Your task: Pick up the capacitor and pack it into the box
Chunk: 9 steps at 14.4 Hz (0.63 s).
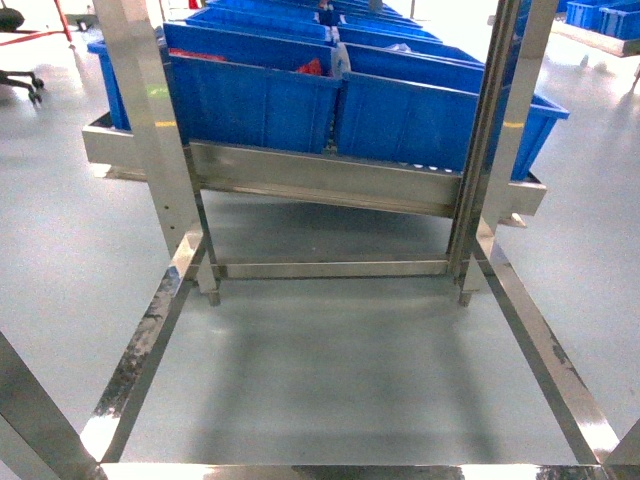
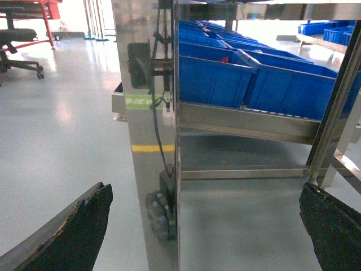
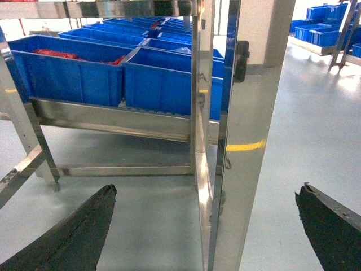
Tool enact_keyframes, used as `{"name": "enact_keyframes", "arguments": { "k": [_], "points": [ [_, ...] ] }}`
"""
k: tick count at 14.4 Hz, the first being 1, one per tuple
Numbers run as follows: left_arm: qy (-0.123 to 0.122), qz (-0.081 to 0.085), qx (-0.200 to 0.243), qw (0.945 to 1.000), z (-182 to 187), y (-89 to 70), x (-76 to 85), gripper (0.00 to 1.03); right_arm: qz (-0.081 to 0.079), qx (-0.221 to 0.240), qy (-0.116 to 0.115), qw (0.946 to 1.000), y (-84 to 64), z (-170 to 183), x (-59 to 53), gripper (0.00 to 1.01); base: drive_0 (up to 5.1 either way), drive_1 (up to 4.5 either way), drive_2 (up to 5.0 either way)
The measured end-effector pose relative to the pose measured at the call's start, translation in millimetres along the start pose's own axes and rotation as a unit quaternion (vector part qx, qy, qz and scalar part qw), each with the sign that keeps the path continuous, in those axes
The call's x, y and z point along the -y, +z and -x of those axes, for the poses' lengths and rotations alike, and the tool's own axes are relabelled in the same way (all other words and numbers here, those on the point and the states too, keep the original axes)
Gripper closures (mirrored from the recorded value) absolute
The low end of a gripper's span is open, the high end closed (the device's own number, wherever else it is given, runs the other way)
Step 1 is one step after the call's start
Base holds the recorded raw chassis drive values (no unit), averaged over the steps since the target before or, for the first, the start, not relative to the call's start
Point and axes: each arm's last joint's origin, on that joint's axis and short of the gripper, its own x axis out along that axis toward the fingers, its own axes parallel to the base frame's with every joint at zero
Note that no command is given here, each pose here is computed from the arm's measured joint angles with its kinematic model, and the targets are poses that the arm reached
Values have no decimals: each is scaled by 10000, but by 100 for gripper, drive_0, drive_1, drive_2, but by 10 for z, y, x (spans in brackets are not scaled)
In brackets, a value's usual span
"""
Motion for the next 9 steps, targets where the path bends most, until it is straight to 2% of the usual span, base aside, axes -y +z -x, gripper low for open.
{"name": "enact_keyframes", "arguments": {
  "k": [9],
  "points": [
    [0, 0, 0, 10000, 0, 0, 0, 5, 0, 2, 0, 10000, 0, 0, 0, 3, 0, 0, 0]
  ]
}}
